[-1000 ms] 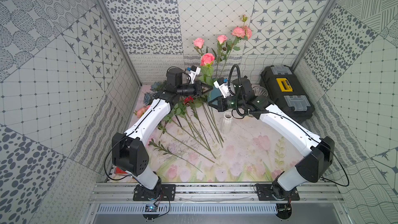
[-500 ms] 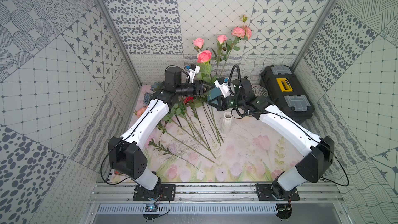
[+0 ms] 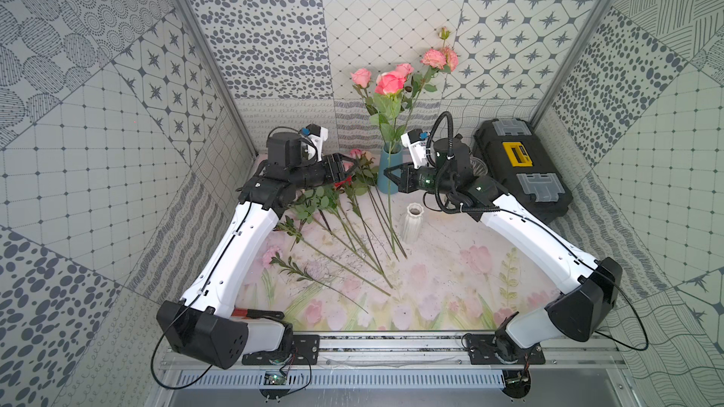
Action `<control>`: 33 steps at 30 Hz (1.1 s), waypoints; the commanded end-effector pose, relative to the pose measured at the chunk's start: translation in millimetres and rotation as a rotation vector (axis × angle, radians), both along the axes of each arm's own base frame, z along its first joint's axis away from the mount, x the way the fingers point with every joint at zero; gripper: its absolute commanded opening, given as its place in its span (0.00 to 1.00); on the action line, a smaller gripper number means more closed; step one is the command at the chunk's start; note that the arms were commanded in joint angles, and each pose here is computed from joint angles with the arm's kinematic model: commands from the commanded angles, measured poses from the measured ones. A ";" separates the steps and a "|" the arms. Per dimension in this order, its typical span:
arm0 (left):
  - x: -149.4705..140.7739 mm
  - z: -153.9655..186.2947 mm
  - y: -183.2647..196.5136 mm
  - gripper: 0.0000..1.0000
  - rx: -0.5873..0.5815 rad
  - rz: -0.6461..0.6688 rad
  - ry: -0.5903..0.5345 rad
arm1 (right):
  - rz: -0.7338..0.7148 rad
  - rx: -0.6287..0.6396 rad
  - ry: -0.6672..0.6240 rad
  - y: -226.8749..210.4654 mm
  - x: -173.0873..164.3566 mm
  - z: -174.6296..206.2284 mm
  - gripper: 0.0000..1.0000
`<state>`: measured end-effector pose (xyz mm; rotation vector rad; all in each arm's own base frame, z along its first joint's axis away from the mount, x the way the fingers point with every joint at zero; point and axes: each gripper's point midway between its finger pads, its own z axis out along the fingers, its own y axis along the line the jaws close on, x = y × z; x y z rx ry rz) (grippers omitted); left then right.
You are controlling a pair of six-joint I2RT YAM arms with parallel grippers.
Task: Place the pink flowers into the vase
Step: Pick up the flower at the center of the board, then place the flower in the vase.
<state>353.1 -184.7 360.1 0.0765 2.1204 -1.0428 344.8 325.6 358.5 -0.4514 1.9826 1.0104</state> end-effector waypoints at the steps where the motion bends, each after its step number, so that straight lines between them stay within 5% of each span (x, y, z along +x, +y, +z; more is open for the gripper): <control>1: -2.5 -41.8 54.9 0.61 0.137 0.168 0.125 | -0.054 0.096 -0.106 -4.1 5.9 39.9 0.00; 11: 5.6 -105.5 101.9 0.61 0.349 0.305 0.213 | -0.103 0.210 -0.232 -5.6 17.0 86.7 0.00; 33: 3.8 -114.4 118.4 0.59 0.315 0.331 0.227 | -0.523 0.202 -0.638 -126.2 32.9 202.7 0.00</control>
